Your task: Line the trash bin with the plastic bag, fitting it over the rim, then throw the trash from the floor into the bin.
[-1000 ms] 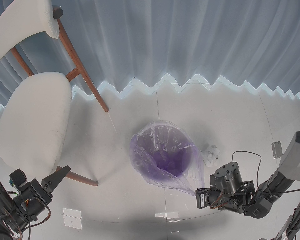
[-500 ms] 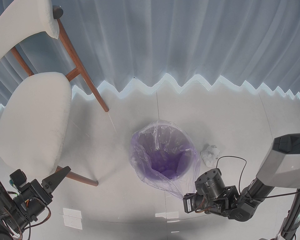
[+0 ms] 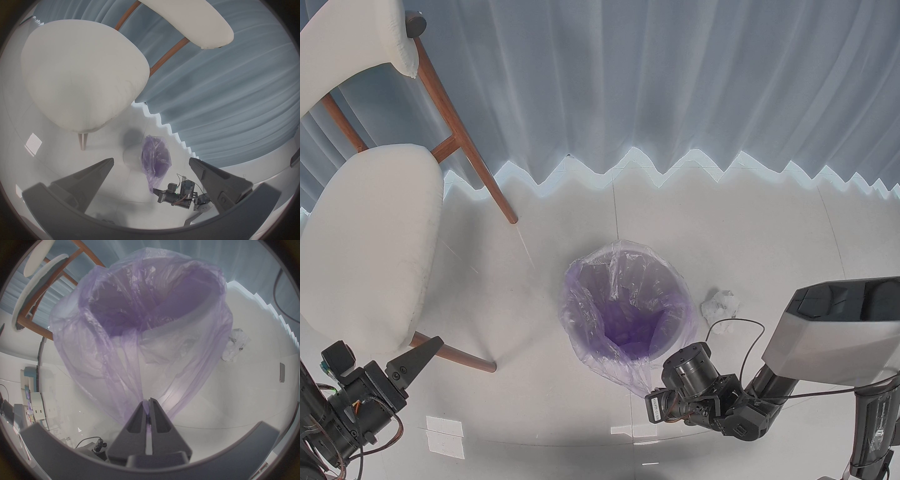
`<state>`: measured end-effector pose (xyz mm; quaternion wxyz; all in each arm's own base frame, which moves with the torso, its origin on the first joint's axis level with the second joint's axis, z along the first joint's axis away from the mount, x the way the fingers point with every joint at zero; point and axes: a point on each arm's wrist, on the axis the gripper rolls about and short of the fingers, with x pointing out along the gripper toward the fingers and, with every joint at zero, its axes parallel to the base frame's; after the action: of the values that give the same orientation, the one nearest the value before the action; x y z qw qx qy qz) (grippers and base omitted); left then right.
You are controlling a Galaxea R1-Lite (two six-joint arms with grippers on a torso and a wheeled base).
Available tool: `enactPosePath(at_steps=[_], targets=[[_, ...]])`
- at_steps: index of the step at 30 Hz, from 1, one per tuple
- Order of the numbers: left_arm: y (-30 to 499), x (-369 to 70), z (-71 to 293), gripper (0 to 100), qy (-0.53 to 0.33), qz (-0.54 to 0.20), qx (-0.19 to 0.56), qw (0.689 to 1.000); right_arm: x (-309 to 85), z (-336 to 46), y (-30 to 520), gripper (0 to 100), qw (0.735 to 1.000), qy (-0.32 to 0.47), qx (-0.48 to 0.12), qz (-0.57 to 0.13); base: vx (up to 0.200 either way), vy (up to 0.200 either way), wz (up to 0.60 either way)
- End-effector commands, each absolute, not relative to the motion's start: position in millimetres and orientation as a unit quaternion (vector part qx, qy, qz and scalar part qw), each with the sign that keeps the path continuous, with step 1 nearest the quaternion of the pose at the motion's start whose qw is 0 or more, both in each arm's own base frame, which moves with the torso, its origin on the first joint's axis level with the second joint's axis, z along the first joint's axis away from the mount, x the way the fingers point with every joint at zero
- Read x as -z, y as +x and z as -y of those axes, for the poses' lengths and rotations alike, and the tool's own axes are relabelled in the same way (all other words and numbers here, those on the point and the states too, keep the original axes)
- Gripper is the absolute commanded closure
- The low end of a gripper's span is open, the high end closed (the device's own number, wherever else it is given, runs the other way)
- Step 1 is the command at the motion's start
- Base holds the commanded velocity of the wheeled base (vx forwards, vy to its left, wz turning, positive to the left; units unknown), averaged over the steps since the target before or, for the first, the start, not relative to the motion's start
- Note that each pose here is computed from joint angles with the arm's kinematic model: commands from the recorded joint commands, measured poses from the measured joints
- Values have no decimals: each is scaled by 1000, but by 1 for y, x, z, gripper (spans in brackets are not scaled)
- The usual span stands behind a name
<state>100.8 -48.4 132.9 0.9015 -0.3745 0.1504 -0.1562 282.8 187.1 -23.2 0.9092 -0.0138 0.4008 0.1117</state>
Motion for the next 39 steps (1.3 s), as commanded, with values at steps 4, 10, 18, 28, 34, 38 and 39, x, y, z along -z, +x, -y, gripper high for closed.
enactPosePath(at_steps=[4, 10, 18, 28, 34, 38, 39], targets=[[99, -127, 48, 0, -371, -163, 150, 902, 43, -190, 303, 100, 910, -12, -100, -403, 0, 0, 0], [99, -126, 48, 0, -370, -167, 149, 902, 49, -188, 310, 100, 910, -6, -91, -405, 0, 0, 0], [99, -126, 48, 0, -370, -168, 149, 901, 48, -190, 310, 0, 910, -7, -96, -403, 0, 0, 0], [101, -125, 49, 0, -370, -176, 153, 899, -5, -206, 290, 0, 925, 32, -128, -355, 0, 0, 0], [106, -129, 56, 0, -366, -182, 169, 897, -31, -189, 267, 0, 929, 61, -115, -347, 0, 0, 0], [109, -127, 63, 0, -357, -201, 182, 894, -46, -168, 238, 0, 927, 61, -113, -351, 0, 0, 0], [109, -127, 63, 0, -357, -201, 182, 894, -46, -168, 238, 0, 927, 61, -113, -351, 0, 0, 0]])
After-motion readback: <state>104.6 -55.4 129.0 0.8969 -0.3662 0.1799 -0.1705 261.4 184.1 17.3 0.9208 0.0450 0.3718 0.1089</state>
